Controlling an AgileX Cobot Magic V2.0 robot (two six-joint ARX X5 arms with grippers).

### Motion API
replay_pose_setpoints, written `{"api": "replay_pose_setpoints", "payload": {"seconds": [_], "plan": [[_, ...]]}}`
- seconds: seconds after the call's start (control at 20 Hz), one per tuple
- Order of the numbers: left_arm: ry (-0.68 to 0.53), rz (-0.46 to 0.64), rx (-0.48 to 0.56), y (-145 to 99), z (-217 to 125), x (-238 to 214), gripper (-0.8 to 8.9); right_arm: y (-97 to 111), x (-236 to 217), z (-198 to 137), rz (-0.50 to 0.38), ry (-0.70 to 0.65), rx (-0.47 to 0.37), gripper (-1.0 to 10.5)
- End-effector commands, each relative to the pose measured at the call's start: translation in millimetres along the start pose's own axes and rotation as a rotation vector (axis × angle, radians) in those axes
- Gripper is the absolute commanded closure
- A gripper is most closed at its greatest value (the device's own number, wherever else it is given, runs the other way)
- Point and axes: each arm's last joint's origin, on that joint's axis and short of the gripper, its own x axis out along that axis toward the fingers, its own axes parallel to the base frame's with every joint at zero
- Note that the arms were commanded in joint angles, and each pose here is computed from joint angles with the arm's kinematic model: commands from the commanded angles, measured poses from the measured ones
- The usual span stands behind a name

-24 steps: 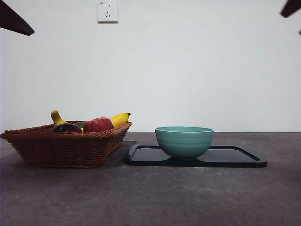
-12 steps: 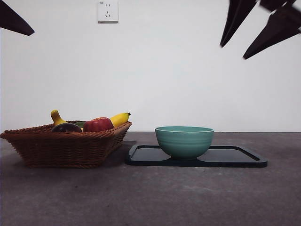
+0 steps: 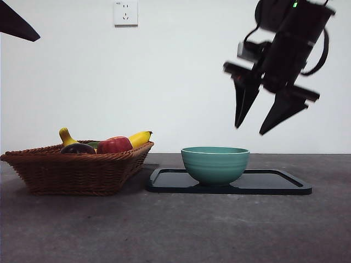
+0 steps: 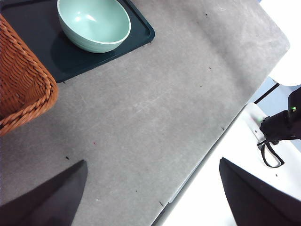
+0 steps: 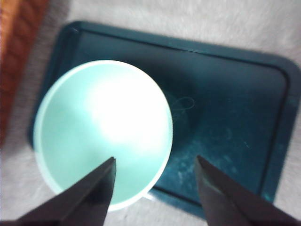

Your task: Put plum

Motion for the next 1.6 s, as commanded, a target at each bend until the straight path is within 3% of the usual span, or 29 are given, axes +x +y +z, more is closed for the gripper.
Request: {"api": "replay_pose_setpoints", "payload": {"seconds": [0.05,0.25,0.6,0.8,1.15,1.4,1.6], "plan": [[-0.007,-0.008,0.022,-1.1,3.1,-0.3,3.80,0.8,20.5,3.7,0.000,0.019,-0.018,6.8],[-0.006,-0.008,0.021,-1.1,3.0,-0.3,3.80,-1.9,42.4,1.7,-0.010,0.046,-0.017,6.9],[-0.005,-0.008,0.020,-1.1,2.9,-0.3,3.80,-3.9,52.4,3.5,-0.029,0.024,-0.025,9.4],[-0.004,-0.008,0.019,-1.1,2.8,-0.3,3.80,-2.3,45.8,7.6,-0.023,-0.010,-0.023,9.4],[-0.004,-0.008,0.020,-1.1,2.8,-0.3,3.80,17.9,-48.9,7.3,0.011,-0.152,-0.073,9.4],[-0.005,-0.008,0.021,-1.1,2.9,-0.3,3.80,32.5,-124.8,-24.9,0.029,-0.158,-0.151,9.4],[-0.004,-0.008,0.019,-1.1,2.8,-0.3,3.80,39.7,-150.7,-57.4,0.060,-0.170,-0.190,9.4]]}}
